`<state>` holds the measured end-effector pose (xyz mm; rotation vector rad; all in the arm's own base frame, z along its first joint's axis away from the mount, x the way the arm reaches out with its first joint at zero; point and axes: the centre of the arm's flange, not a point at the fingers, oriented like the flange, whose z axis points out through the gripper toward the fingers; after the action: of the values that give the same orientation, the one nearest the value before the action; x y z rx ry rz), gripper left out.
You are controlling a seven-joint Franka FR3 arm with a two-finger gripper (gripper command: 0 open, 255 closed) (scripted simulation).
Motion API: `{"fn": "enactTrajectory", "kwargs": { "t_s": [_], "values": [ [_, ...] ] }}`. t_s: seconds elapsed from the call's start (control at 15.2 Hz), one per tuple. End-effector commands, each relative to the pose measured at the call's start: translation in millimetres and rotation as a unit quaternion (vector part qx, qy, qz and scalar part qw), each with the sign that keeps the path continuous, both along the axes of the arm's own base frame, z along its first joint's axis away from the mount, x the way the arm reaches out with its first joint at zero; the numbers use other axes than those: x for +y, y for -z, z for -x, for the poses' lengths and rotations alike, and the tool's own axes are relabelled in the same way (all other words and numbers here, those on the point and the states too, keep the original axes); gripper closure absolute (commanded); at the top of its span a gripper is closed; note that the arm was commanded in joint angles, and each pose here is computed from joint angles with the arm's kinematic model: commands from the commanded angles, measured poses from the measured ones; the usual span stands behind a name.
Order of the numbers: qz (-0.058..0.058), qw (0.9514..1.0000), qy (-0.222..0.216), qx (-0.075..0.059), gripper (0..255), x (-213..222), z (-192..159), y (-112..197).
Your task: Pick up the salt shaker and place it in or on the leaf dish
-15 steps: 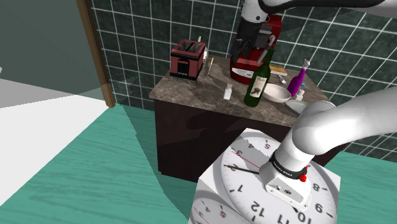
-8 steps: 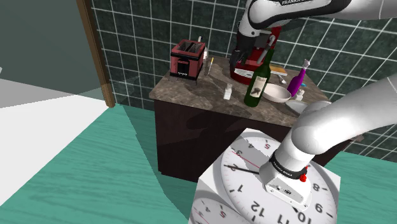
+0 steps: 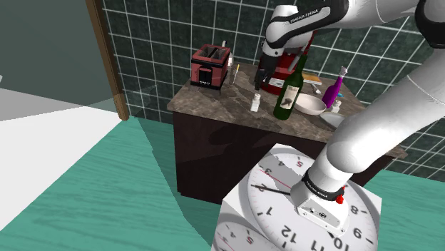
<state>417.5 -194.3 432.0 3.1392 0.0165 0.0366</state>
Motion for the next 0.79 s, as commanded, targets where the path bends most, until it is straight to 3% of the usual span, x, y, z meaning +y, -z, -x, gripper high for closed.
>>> {"fn": "enactTrajectory", "kwargs": {
  "t_s": [0.0, 0.53, 0.73],
  "values": [
    [-0.007, 1.0, -0.004, 0.005, 0, -18, -9, 22],
    [-0.007, 1.0, -0.004, 0.005, 0, -18, -10, 63],
    [-0.007, 1.0, -0.004, 0.005, 0, -18, -10, 63]
  ]
}}
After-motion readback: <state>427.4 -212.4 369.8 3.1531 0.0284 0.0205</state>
